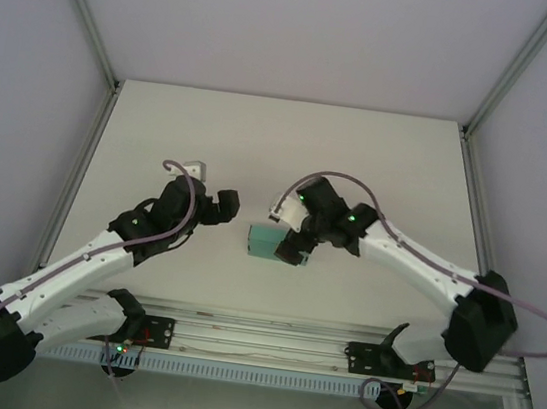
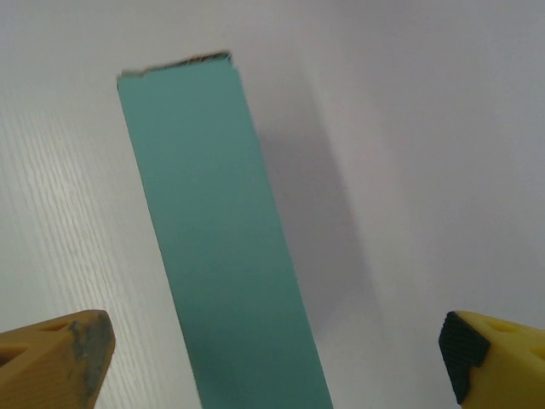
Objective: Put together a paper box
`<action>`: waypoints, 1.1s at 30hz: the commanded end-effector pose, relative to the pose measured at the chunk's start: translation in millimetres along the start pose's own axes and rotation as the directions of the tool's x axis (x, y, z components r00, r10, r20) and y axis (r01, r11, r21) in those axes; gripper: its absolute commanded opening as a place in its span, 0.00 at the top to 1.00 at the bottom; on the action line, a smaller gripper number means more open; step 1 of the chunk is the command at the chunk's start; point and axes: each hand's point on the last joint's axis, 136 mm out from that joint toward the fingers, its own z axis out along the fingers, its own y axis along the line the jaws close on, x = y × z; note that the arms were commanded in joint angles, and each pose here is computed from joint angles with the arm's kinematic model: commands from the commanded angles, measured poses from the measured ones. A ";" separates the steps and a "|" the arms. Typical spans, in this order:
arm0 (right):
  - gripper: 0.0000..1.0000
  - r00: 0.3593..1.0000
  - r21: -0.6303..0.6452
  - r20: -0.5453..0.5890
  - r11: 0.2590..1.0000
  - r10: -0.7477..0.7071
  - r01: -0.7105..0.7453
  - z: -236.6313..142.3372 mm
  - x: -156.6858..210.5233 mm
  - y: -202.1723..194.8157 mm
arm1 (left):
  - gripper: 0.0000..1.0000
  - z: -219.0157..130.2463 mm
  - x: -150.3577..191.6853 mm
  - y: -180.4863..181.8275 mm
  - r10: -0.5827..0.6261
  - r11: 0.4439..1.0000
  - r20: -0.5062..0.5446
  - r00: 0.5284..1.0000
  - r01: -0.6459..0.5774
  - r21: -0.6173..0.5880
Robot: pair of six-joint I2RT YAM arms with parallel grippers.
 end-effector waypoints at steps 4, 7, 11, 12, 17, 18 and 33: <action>0.13 0.970 -0.077 -0.184 0.987 -0.156 0.144 13.7 20.0 6.9 | 0.00 1.8 22.1 32.4 -0.010 0.994 -0.045 0.999 0.005 -0.106; 0.19 0.960 -0.072 -0.226 0.985 -0.167 0.154 21.2 25.1 6.6 | 0.00 1.1 25.2 36.7 -0.010 0.993 -0.049 0.999 0.005 -0.117; 0.28 0.948 -0.005 -0.269 0.984 -0.170 0.175 29.8 27.8 0.1 | 0.00 -1.9 21.6 37.9 -0.012 0.993 -0.027 1.000 0.009 -0.115; 0.31 0.945 0.033 -0.279 0.982 -0.172 0.189 30.8 26.6 -4.7 | 0.00 -2.8 20.2 37.7 -0.014 0.994 -0.022 1.000 0.011 -0.111; 0.40 0.942 0.221 -0.282 0.943 -0.183 0.249 30.9 14.3 -31.4 | 0.00 -5.3 18.0 39.1 -0.013 0.994 -0.007 1.000 0.012 -0.113; 0.40 0.943 0.249 -0.276 0.933 -0.188 0.259 30.1 11.7 -35.2 | 0.00 -5.7 18.3 39.5 -0.013 0.994 -0.006 1.000 0.012 -0.113; 0.52 0.894 0.555 -0.380 0.714 -0.237 0.426 47.6 9.9 -84.6 | 0.00 -11.4 21.7 53.0 -0.019 0.989 0.012 1.000 0.021 -0.149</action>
